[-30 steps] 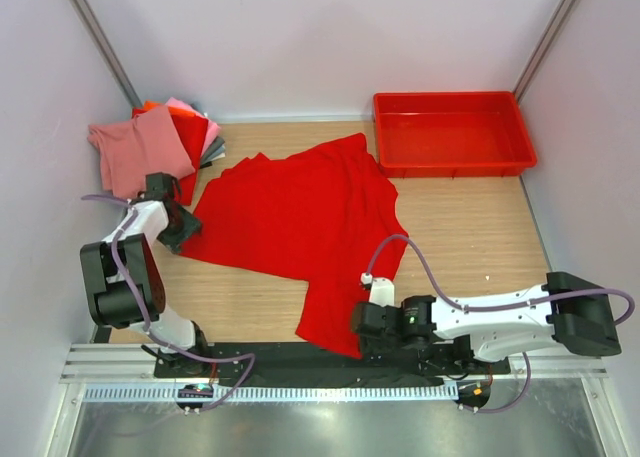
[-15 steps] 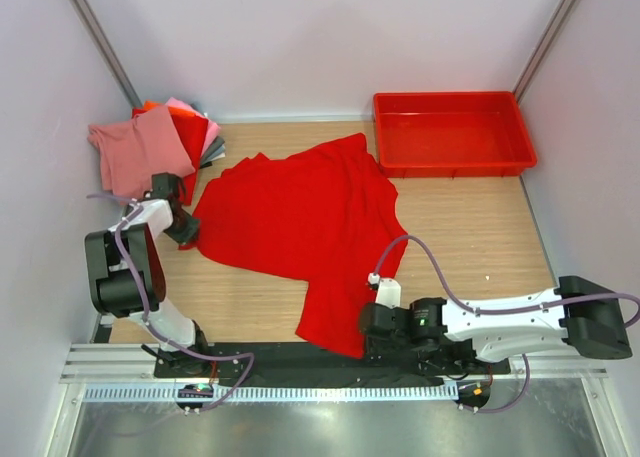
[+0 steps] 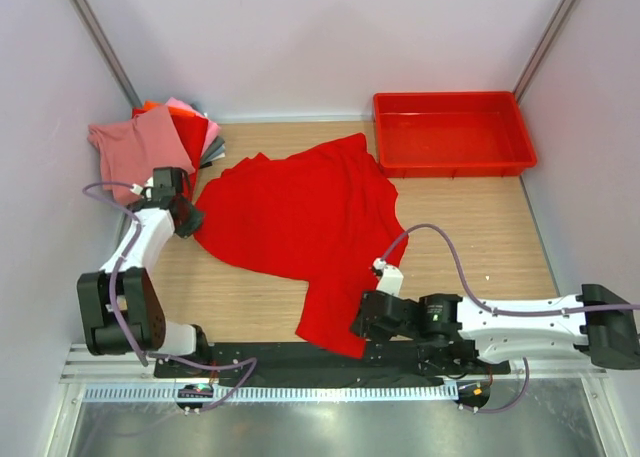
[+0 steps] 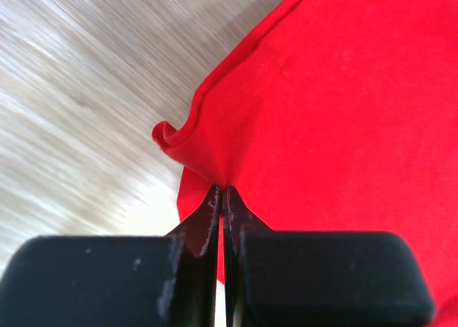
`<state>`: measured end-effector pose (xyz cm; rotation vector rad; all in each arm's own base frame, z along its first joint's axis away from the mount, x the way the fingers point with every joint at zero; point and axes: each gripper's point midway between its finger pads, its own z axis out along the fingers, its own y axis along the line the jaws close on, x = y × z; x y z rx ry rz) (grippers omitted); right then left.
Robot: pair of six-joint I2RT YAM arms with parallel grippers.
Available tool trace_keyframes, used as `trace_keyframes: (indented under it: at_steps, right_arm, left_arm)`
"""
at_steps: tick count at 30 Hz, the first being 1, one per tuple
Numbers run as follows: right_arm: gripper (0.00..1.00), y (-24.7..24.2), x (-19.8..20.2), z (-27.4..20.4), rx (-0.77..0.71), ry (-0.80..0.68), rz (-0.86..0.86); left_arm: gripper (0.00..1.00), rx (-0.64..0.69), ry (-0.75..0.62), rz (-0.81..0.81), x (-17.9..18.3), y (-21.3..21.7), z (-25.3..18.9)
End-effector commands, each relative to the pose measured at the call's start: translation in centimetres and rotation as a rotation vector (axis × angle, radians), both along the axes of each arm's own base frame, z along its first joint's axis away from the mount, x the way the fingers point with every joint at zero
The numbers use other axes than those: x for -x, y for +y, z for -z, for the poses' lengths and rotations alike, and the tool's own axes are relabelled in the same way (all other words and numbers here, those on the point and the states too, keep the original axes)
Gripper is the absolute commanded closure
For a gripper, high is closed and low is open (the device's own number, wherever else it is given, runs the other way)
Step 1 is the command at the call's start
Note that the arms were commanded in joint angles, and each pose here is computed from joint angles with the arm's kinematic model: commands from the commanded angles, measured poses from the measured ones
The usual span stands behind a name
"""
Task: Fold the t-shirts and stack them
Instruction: Flatten the tshirt out
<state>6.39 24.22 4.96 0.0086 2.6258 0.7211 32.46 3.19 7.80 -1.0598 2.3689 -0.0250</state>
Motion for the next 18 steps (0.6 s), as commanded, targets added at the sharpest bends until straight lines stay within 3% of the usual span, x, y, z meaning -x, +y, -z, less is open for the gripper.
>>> trace_keyframes:
  at_steps: [1,2,5,10,18]
  right_arm:
    - [0.6,3.0,-0.7,-2.6,-0.082,-0.036,-0.015]
    - [0.41,3.4,0.0,-2.0,-0.053,-0.01,-0.037]
    - [0.28,3.5,0.8,-1.1,0.033,0.001,-0.048]
    - [0.26,2.5,2.6,0.0,0.232,-0.034,-0.087]
    - [0.23,1.5,2.7,1.8,0.355,-0.04,-0.061]
  left_arm:
    - [1.0,-0.03,-0.01,0.016,1.1,0.3,-1.7]
    - [1.0,-0.025,-0.01,0.018,1.3,0.3,-1.8]
    - [1.0,-0.015,-0.03,0.028,1.7,-0.1,-2.7]
    - [1.0,0.007,-0.053,0.053,2.6,-0.8,-3.7]
    - [1.0,0.008,-0.049,0.089,3.4,-1.1,-3.8]
